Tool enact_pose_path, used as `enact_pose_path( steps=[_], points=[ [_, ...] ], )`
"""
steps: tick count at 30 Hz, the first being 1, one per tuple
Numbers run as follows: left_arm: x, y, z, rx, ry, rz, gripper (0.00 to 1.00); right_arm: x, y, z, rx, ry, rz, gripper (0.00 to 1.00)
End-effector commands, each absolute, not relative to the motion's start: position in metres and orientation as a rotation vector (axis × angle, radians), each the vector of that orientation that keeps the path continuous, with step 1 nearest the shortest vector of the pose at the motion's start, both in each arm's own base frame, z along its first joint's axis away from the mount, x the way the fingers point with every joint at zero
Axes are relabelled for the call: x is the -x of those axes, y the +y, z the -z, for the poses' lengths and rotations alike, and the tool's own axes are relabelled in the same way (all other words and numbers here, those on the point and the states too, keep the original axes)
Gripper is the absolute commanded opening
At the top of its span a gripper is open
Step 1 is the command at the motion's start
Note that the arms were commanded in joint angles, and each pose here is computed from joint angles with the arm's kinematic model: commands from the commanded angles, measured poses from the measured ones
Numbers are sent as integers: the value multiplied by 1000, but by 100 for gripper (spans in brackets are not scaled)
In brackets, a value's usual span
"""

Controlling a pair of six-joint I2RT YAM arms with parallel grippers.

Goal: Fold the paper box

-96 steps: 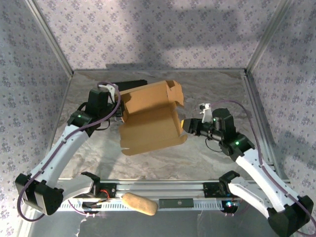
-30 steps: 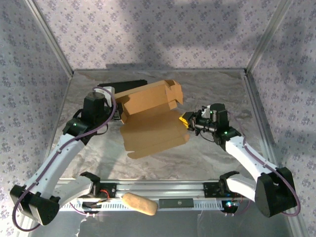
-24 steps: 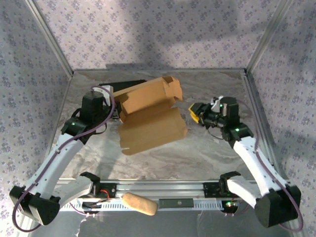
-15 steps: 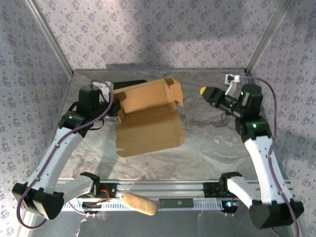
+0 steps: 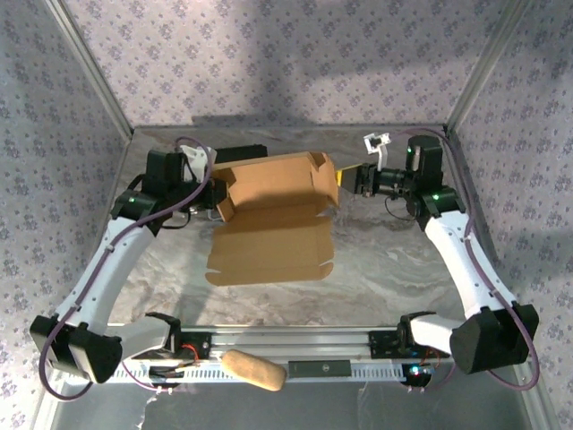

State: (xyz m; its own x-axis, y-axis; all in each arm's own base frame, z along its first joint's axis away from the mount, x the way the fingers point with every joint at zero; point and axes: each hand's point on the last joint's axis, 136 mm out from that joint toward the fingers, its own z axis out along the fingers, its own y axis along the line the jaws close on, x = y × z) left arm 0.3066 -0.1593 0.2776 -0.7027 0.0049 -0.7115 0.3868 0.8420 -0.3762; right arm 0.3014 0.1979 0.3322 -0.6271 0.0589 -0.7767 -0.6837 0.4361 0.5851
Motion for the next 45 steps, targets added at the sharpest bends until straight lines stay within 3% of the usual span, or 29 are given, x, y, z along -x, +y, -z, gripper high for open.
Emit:
enact_pose_path(
  steps=[1, 14, 30, 45],
  points=[
    [-308, -164, -298, -320, 2224, 703, 0, -288, 213, -344, 672, 1868, -1280, 31],
    [-305, -166, -300, -319, 2218, 722, 0, -290, 239, -339, 729, 1917, -1138, 32],
    [-297, -165, -305, -337, 2209, 702, 0, -311, 261, -321, 773, 1960, -598, 32],
    [-289, -168, -315, -362, 2182, 706, 0, -329, 273, -307, 769, 1994, -544, 34]
  ],
)
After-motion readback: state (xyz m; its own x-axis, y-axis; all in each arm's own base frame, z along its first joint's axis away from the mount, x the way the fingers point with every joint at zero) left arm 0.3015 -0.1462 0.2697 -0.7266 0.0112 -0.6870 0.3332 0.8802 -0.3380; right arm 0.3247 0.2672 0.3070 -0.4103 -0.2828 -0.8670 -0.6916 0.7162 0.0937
